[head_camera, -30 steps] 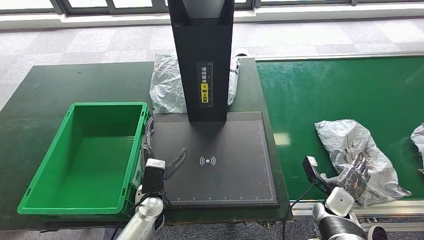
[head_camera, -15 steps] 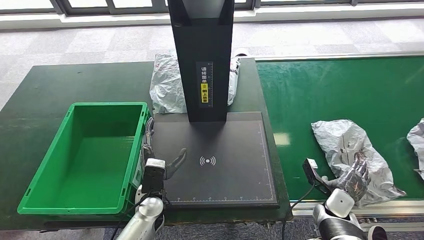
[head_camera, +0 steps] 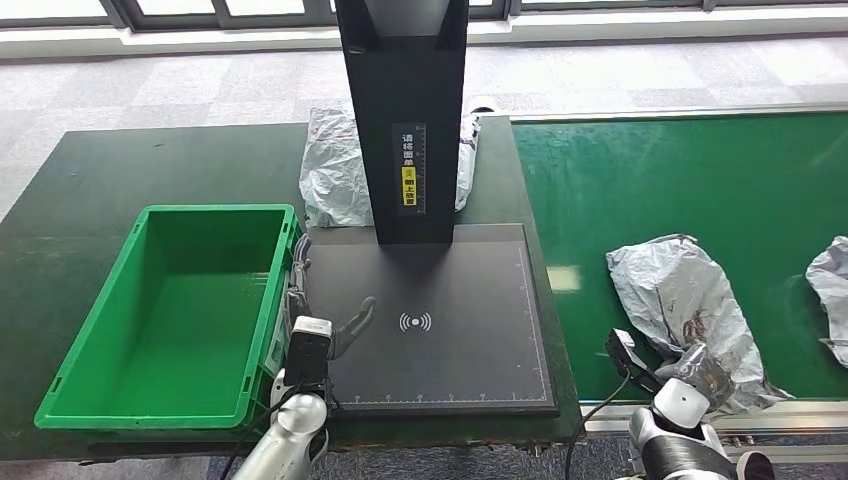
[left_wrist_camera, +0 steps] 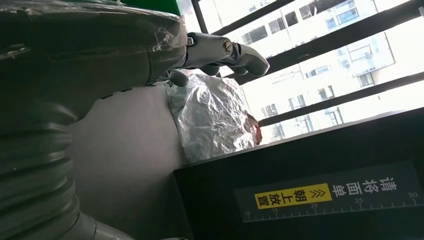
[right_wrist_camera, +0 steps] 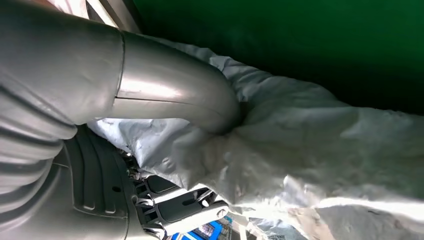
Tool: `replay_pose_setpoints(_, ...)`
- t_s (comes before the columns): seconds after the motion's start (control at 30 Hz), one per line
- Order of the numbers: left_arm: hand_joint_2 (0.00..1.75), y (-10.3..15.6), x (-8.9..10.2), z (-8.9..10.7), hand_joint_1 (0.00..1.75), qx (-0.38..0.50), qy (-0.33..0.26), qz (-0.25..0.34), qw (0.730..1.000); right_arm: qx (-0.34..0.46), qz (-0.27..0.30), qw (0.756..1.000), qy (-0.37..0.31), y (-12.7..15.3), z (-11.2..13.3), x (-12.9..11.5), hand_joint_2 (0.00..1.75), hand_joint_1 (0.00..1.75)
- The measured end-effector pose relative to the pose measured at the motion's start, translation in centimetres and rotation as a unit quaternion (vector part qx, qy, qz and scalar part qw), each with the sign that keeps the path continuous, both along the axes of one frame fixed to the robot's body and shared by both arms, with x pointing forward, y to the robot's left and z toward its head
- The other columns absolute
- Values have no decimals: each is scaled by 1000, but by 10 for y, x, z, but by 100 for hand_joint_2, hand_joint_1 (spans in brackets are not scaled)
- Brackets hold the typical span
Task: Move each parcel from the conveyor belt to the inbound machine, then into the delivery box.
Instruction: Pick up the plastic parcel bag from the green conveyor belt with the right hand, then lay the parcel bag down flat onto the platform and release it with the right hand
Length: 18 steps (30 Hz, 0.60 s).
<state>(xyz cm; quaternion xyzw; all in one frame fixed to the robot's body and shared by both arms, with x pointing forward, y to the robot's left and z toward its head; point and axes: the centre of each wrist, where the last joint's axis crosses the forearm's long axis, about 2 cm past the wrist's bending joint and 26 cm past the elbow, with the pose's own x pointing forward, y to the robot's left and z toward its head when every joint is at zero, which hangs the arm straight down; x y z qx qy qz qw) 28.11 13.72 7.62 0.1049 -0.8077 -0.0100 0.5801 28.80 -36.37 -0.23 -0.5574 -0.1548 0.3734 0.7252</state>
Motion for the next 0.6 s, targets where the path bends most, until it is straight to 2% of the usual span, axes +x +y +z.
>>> replay_pose_setpoints(0.33,175,1,0,1,0,0,0,2,1000,-1,7,1000,-17,0,1,0,175,175)
replay_pose_setpoints(0.43,175,3,-3,0,0,2,0,15,1000,-2,48,995,-91,5,7,5,175,175)
replay_pose_setpoints(0.53,175,7,-9,-1,0,6,0,31,1000,4,127,971,-203,25,28,22,175,175)
replay_pose_setpoints(0.6,175,9,-11,0,0,14,-4,37,999,30,171,953,-250,42,43,31,175,175)
